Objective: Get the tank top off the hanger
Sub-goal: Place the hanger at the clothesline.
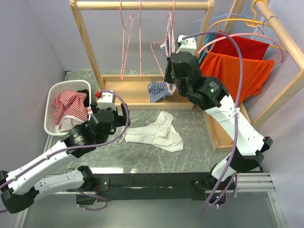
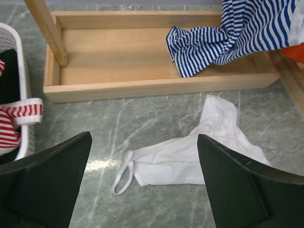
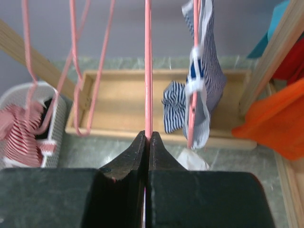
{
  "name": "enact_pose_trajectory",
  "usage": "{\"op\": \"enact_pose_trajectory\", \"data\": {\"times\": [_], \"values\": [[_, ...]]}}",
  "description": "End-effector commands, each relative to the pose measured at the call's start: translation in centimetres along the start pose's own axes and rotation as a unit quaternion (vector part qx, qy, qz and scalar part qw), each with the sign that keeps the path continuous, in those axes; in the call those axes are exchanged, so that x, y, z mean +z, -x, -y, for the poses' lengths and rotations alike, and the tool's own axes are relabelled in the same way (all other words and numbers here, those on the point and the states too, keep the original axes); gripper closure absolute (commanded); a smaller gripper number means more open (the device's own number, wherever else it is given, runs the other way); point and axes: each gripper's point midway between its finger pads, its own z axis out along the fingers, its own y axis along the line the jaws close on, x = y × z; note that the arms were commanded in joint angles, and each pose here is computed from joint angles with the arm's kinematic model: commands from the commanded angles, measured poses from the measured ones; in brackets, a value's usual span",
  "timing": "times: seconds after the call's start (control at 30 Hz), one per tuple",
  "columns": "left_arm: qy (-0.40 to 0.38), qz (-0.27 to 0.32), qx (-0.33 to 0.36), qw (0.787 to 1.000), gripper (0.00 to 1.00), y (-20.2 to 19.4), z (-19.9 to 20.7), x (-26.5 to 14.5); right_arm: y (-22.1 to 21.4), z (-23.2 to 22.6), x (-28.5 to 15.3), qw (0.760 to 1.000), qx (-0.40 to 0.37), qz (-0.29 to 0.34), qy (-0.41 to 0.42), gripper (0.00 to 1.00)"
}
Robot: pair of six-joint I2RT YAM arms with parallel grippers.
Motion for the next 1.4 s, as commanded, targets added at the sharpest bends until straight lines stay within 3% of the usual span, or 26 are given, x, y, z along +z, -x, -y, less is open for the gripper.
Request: {"op": "enact_pose_trajectory", "data": {"times": [0.0, 0.17, 0.37, 0.87, 0.93, 0.97, 1.07, 1.17, 1.37], "values": [[-0.011, -0.027, -0.048, 0.998, 0.01, -2.4, 1.3, 0.9, 5.7, -0.9, -0.4, 0.997, 0.012, 0.082, -0.002, 1.00], [-0.029, -0.070, -0.054, 0.996, 0.01, -5.9, 2.9, 2.2, 7.8, -2.5, 0.6, 0.995, -0.010, 0.103, 0.012, 1.00], [-0.051, -0.088, -0.045, 0.994, 0.01, -7.2, 4.0, 2.6, 8.9, -2.7, 3.0, 0.994, -0.017, 0.111, 0.016, 1.00], [-0.086, -0.114, -0.014, 0.990, 0.01, -8.6, 5.6, 3.2, 5.6, -3.2, 6.7, 0.997, -0.042, 0.067, 0.022, 1.00], [-0.089, -0.125, -0.005, 0.988, 0.01, -9.4, 5.9, 3.4, 5.9, -3.0, 5.7, 0.996, -0.036, 0.073, 0.031, 0.85], [-0.090, -0.129, -0.001, 0.988, 0.01, -9.6, 5.9, 3.5, 5.1, -2.7, 5.9, 0.997, -0.040, 0.065, 0.028, 0.60], [-0.086, -0.143, 0.010, 0.986, 0.01, -10.6, 6.1, 4.0, 5.9, -2.3, 3.9, 0.996, -0.027, 0.078, 0.045, 0.53], [-0.090, -0.154, 0.022, 0.984, 0.00, -11.6, 6.6, 4.6, 6.7, -1.6, 1.5, 0.994, -0.015, 0.091, 0.062, 0.31], [-0.091, -0.169, 0.036, 0.981, 0.01, -12.8, 7.6, 5.9, 7.5, 0.3, -3.3, 0.989, 0.001, 0.119, 0.093, 0.14]]}}
